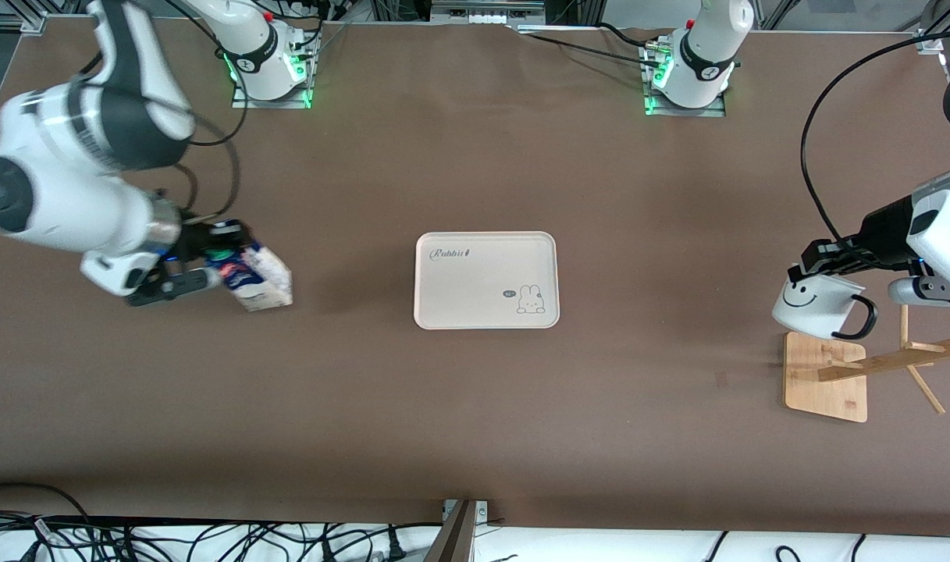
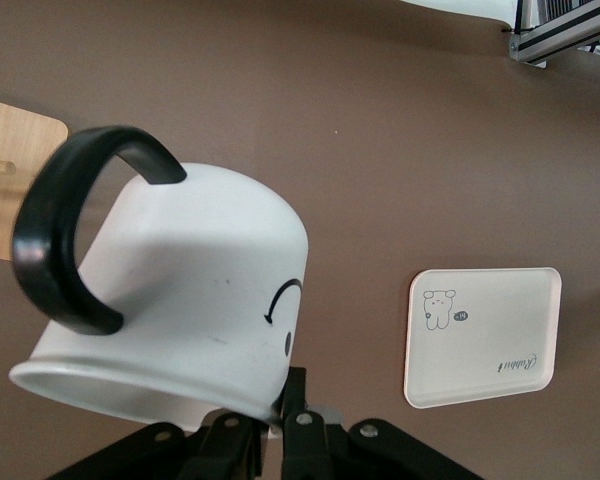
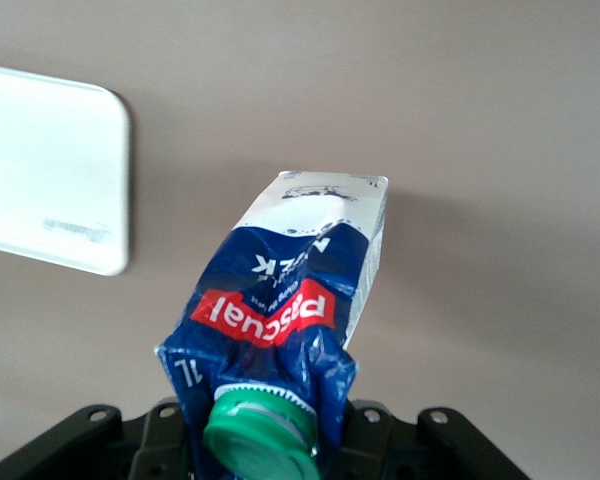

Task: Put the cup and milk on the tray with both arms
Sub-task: 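Lift the carton with the right gripper while the left gripper lifts the mug, then carry the carton onto the tray with the right gripper while the left carries the mug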

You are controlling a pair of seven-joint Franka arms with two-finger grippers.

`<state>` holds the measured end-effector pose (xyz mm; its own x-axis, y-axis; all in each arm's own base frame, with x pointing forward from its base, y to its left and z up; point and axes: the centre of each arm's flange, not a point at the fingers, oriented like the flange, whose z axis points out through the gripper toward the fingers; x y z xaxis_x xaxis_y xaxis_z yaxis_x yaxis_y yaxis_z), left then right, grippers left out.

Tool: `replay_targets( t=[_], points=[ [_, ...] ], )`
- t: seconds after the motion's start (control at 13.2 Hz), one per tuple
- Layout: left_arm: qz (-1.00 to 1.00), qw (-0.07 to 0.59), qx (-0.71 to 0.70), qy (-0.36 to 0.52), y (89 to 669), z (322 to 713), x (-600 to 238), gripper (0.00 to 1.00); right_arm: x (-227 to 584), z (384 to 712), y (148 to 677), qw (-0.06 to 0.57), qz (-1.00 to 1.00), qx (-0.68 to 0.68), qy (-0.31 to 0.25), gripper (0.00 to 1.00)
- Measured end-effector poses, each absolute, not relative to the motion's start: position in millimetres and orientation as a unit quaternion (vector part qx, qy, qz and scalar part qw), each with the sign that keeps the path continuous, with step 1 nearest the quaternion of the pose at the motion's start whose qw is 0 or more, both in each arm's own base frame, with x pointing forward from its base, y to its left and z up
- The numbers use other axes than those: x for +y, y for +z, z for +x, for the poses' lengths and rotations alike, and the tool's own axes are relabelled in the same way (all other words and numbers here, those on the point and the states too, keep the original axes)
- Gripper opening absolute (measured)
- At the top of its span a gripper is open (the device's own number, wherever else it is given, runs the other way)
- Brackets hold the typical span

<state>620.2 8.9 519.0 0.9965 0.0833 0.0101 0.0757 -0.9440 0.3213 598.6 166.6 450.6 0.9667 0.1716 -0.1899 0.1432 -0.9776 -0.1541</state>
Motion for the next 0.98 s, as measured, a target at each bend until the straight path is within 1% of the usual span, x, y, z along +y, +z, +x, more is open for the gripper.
replay_targets(
  t=[0.15, 0.3, 0.68, 0.98],
  points=[
    [0.986, 0.161, 0.038, 0.003, 517.1, 618.9, 8.2, 0.09, 221.8, 585.0, 454.2, 0.066, -0.992, -0.055, 0.094, 0.33],
    [0.991, 0.135, 0.025, 0.000, 520.6, 618.4, 6.7, 0.09, 261.3, 572.7, 449.5, 0.064, -0.992, -0.050, 0.093, 0.33],
    [0.996, 0.083, -0.018, -0.018, 541.3, 614.0, -16.9, 0.09, 318.4, 553.2, 433.2, 0.069, -0.992, -0.046, 0.098, 0.33],
    [0.994, 0.070, -0.031, -0.076, 536.4, 600.2, -24.8, 0.09, 387.4, 527.7, 413.1, 0.074, -0.994, -0.006, 0.082, 0.33]
  ],
)
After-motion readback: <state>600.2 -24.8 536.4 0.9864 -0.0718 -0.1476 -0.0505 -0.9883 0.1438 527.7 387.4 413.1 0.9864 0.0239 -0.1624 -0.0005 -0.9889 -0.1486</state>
